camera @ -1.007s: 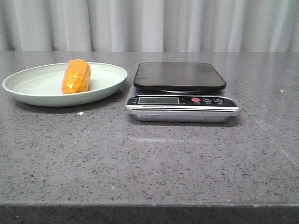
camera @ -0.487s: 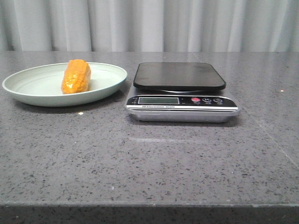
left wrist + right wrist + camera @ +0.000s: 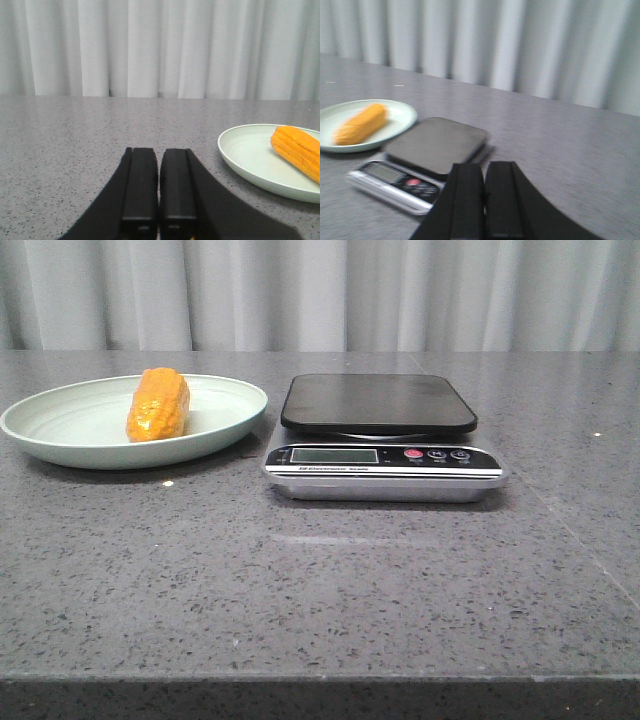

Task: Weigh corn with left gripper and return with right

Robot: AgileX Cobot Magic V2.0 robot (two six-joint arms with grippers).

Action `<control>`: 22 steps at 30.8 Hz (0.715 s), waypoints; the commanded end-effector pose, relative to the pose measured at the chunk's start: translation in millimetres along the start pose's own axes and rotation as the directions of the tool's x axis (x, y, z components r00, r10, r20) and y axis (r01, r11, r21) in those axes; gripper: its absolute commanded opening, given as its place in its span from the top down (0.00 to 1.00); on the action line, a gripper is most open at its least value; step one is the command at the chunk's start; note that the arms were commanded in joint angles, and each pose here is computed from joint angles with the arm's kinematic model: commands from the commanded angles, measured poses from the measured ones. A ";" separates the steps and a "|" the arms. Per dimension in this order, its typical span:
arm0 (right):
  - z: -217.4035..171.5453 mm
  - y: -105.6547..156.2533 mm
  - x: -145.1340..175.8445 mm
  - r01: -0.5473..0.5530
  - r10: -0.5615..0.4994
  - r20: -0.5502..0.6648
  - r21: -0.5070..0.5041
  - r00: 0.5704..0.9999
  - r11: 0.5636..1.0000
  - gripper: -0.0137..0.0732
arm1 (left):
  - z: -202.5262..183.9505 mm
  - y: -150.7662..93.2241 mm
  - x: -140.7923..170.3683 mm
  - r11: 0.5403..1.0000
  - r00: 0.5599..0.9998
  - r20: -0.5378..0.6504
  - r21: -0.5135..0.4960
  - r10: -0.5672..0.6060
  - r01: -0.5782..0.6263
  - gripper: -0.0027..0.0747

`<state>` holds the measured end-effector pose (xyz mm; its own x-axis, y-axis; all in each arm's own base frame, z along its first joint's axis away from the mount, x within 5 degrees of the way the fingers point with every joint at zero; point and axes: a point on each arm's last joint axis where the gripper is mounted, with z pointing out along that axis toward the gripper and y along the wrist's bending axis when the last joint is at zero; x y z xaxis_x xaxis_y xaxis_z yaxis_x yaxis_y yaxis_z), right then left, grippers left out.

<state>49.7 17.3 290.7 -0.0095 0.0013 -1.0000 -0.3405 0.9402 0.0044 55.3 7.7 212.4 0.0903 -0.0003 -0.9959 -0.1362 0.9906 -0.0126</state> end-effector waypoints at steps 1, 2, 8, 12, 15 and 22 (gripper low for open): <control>0.8 -7.5 -7.4 0.019 -0.034 0.101 0.145 0.994 0.989 0.67 | -1.9 0.0 -6.4 1.000 0.996 0.094 0.000 -0.008 0.008 0.80; 1.0 -9.5 -4.8 0.017 -0.037 0.107 0.181 0.994 0.983 0.67 | -1.9 0.0 -6.4 1.000 0.996 0.094 0.000 -0.008 0.008 0.80; 0.6 -16.7 15.5 -0.021 -0.036 0.182 0.306 0.983 0.952 0.67 | -1.9 0.0 -6.4 1.000 0.996 0.094 0.000 -0.008 0.008 0.80; -0.3 -16.6 38.1 -0.021 -0.058 0.244 0.310 0.968 0.951 0.67 | -1.9 0.0 -6.4 1.000 0.996 0.094 0.000 -0.008 0.008 0.80; -3.4 -15.4 51.8 -0.021 -0.071 0.283 0.306 0.956 0.952 0.67 | -1.9 0.0 -6.4 1.000 0.996 0.094 0.000 -0.008 0.008 0.80; -2.7 -15.5 66.6 -0.025 -0.062 0.273 0.302 0.960 0.953 0.67 | -1.9 0.0 -6.4 1.000 0.996 0.094 0.000 -0.008 0.008 0.80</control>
<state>55.7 1.9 212.4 0.1555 0.0338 -0.9873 -0.0365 0.9989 0.0285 55.3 7.7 212.4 0.0903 -0.0003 -0.9959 -0.1362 0.9906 -0.0126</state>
